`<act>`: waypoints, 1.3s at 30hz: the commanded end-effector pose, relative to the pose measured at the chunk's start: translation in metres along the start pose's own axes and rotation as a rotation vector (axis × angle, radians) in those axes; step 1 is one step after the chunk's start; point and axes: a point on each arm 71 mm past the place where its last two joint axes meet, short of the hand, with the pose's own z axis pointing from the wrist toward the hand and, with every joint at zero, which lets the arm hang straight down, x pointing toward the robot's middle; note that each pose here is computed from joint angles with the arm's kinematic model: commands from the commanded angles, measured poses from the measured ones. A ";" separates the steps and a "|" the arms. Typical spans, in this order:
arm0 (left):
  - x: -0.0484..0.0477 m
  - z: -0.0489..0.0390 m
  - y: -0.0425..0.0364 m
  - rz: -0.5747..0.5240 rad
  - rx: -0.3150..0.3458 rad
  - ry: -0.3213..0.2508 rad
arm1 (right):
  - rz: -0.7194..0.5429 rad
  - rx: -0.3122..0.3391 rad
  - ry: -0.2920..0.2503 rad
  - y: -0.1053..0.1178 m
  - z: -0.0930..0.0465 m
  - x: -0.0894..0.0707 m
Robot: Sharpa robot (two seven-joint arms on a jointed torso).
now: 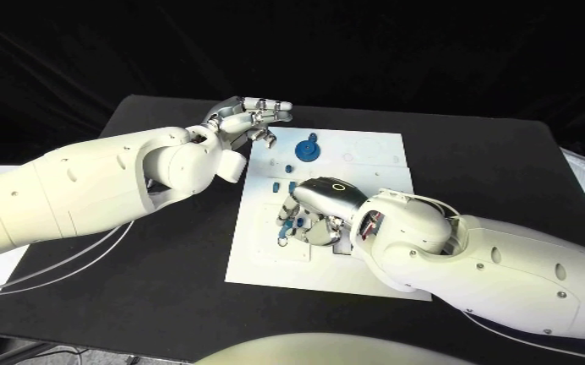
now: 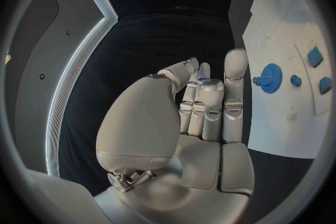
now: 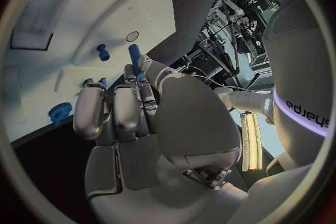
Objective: Assemble the parts on the task board
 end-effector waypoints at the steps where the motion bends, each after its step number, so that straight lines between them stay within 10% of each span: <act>1: 0.0030 0.0004 -0.0007 -0.004 0.008 0.023 | -0.017 -0.007 0.037 0.001 0.001 0.004; 39: 0.0025 0.0002 -0.0007 -0.004 0.006 0.024 | -0.153 0.021 0.106 0.009 0.012 0.022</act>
